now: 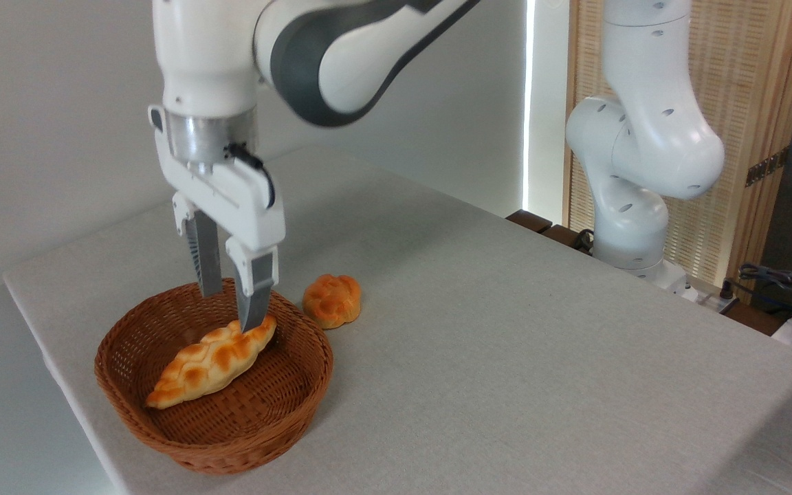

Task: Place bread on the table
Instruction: 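Lower the open gripper onto the braided bread loaf in the basket, then close the gripper on the braided loaf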

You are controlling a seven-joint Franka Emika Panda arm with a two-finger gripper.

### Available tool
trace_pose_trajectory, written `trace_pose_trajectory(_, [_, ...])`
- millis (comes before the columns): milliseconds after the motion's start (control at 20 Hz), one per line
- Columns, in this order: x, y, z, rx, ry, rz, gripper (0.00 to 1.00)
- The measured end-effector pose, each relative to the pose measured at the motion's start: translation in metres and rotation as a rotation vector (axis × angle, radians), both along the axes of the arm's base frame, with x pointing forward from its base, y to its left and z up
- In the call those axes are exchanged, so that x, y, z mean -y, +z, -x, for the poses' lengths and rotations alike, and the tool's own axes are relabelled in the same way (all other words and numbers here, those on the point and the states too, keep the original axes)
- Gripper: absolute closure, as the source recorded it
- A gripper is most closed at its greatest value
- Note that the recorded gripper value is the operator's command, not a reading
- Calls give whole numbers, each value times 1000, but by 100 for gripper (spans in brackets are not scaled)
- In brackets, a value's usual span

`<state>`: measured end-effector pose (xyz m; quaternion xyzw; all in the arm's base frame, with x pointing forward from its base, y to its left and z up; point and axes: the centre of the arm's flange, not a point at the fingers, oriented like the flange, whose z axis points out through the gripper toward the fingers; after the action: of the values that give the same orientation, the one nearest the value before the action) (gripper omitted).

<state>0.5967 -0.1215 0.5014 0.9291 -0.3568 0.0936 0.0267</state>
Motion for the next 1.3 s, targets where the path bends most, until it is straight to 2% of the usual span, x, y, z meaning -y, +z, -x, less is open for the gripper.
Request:
trace_pose_trajectory(350, [38,-70,-19,-32,-46,-6,0])
trace_pose_trajectory(600, [43,-85,-22,-46,-54,-7,1])
trace_pose_trajectory(650, [43,-85,-22,-47,-54,-7,20])
trace_pose_trajectory(700, [43,-85,-22,-47,-54,-8,45])
trace_pose_trajectory(750, [43,-85,-22,-47,-54,-8,59])
trace_pose_trajectory(1300, [39,-83,-24,-42,-47,-7,59])
